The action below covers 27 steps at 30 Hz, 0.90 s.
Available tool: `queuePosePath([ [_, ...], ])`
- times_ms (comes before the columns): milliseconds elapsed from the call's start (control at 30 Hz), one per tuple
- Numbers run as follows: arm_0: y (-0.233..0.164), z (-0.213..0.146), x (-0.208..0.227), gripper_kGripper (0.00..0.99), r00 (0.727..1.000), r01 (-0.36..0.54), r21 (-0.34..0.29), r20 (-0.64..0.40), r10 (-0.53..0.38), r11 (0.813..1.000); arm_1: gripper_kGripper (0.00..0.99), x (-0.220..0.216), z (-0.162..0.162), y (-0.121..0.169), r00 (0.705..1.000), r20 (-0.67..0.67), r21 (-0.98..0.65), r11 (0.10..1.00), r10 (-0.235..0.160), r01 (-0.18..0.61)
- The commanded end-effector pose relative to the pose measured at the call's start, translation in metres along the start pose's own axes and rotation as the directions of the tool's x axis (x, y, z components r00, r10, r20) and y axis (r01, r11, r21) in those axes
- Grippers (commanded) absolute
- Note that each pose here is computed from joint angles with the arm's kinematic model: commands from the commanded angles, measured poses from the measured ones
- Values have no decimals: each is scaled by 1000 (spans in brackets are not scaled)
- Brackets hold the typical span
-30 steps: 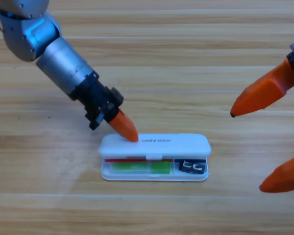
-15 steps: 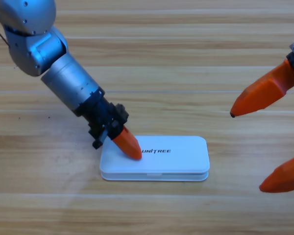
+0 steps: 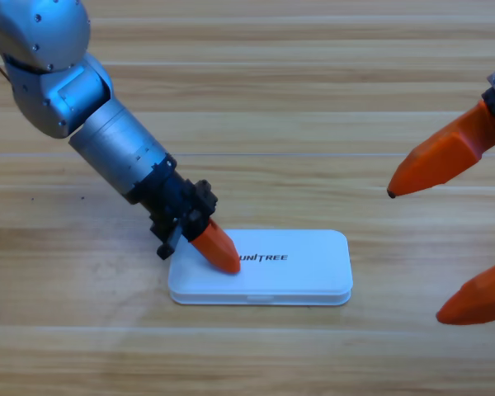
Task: Clean up eraser and pencils
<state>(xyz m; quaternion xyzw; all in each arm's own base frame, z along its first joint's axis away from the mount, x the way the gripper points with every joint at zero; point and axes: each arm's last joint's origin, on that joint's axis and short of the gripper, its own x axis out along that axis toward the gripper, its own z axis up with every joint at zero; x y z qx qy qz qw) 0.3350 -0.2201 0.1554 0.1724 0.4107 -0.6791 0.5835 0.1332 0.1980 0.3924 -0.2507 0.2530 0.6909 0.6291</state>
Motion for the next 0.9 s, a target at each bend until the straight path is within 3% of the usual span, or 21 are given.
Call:
queuePosePath([
  [33,-9,5,0,0,999,-29,-43,-45,28,999,959,7,-4,-11,1000,-10,38,999,0,0],
  [200,-72,69,-100,0,989,-146,56,-30,147,988,959,7,-4,-12,1000,-11,40,999,1,0],
  [267,-112,84,-140,770,975,-222,116,6,223,968,957,8,-4,-11,1000,-11,38,999,0,0],
  [300,-133,87,-155,966,967,-254,148,43,250,956,959,7,-4,-12,1000,-12,40,999,0,1],
  [367,-174,92,-170,990,958,-286,220,88,273,933,959,8,-4,-12,1000,-12,40,999,0,1],
  [433,-206,87,-172,990,956,-292,254,90,278,922,959,8,-5,-12,1000,-14,42,999,1,0],
  [567,-238,73,-158,990,974,-228,279,62,219,933,957,9,-5,-13,1000,-14,42,999,1,0],
  [733,-240,71,-139,990,986,-165,248,16,166,955,957,9,-4,-13,1000,-15,43,999,3,-2],
  [900,-243,71,-142,990,982,-186,243,29,185,952,957,10,-5,-14,1000,-16,43,999,2,-2],
])
